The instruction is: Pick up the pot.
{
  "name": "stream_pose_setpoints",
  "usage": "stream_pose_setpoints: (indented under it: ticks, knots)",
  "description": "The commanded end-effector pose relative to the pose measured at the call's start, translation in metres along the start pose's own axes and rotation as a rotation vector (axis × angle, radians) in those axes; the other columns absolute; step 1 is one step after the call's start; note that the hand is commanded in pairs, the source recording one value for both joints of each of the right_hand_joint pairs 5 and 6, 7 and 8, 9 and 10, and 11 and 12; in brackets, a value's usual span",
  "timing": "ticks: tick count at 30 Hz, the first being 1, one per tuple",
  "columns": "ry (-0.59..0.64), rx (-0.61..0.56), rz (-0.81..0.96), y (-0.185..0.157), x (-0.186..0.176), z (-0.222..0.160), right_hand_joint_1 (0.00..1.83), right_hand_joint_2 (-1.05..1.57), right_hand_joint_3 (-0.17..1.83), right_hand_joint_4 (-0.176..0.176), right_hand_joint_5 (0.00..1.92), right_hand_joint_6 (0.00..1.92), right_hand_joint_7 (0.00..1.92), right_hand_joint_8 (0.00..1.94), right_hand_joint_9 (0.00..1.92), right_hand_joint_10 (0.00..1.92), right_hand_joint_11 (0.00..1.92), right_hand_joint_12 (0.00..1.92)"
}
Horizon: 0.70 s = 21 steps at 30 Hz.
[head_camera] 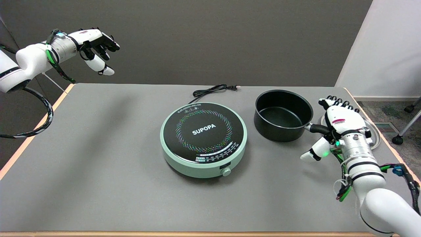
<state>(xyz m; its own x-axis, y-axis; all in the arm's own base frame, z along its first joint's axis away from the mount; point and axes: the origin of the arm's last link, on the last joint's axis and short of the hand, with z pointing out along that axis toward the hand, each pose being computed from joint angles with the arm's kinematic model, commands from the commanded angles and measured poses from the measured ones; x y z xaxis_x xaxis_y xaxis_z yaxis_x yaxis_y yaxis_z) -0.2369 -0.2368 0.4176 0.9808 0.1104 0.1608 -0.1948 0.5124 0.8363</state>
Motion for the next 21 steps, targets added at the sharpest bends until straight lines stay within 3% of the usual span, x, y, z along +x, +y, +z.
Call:
stream_pose_setpoints:
  ticks: [1,17,21]
  knots:
    - [-0.018,-0.144,0.047,-0.007,-0.01,0.008,1.3,-0.36,0.62,-0.176,0.23,0.23,0.23,0.23,0.23,0.23,0.23,0.23]
    - [0.053,-0.254,0.037,0.006,0.01,0.02,1.25,-0.3,0.57,-0.176,0.18,0.18,0.18,0.18,0.18,0.18,0.18,0.18]
    - [0.043,-0.26,0.052,0.006,0.01,0.024,1.22,-0.23,0.71,-0.176,0.18,0.18,0.18,0.18,0.18,0.18,0.18,0.18]
